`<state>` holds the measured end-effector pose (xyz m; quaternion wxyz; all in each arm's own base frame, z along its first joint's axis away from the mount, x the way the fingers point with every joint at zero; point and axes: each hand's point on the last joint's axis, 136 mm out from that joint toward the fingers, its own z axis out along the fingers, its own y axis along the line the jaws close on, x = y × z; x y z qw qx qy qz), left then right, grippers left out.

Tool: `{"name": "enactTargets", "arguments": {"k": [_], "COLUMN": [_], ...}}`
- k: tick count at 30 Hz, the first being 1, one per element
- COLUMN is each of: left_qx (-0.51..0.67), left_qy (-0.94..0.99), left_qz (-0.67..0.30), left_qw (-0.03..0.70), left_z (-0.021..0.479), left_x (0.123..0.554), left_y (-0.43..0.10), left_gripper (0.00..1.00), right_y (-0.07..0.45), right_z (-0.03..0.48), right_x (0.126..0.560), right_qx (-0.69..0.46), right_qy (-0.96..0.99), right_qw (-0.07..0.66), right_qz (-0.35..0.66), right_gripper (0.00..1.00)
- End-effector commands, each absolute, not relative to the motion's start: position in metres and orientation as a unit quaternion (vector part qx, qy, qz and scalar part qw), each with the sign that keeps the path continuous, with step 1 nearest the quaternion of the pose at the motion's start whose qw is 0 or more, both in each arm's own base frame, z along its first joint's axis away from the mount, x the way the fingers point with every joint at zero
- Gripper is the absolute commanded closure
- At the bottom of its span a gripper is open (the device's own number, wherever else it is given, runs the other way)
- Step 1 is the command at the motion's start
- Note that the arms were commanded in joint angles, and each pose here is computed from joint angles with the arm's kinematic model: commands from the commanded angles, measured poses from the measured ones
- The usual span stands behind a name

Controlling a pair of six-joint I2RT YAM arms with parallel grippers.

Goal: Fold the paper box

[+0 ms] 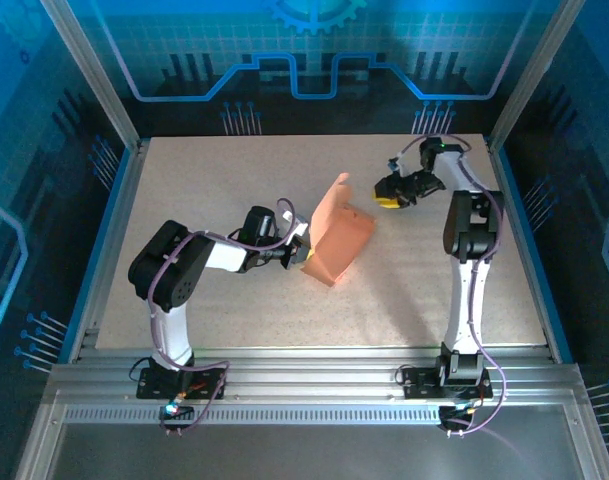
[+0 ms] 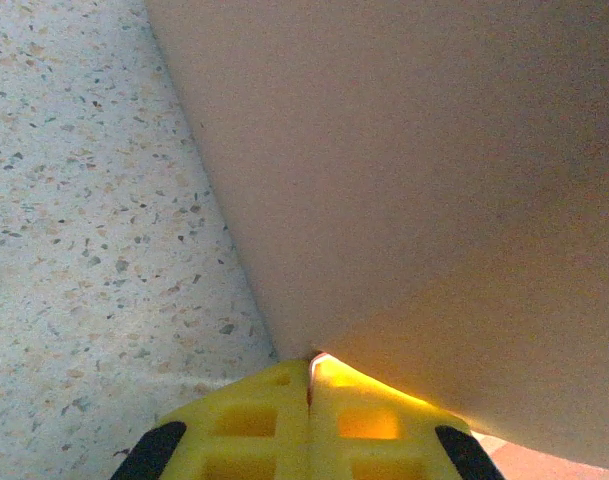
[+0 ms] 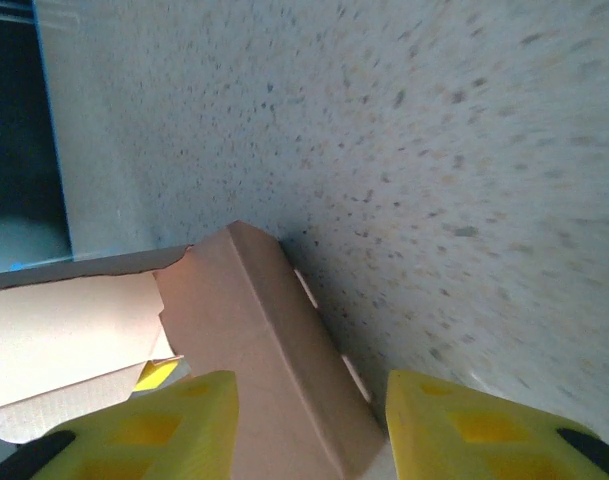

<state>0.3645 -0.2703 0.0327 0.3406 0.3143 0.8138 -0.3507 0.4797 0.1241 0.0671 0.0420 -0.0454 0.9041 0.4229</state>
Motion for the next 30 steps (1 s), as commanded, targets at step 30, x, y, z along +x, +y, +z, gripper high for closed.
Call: {"name": "enactTargets", "arguments": {"k": [30], "left_qx": [0.337], "left_qy": [0.854], "left_qz": [-0.302], "left_qw": [0.258], "left_z": [-0.009], "left_x": [0.334], "left_y": [-0.265], "left_gripper": [1.0], "right_y": [0.172], "right_z": [0.043], "right_x": [0.429], "right_qx": [-0.21], "right_qy": [0.925], "right_qw": [0.022], "right_qz": [0.316], "right_gripper": [0.67]}}
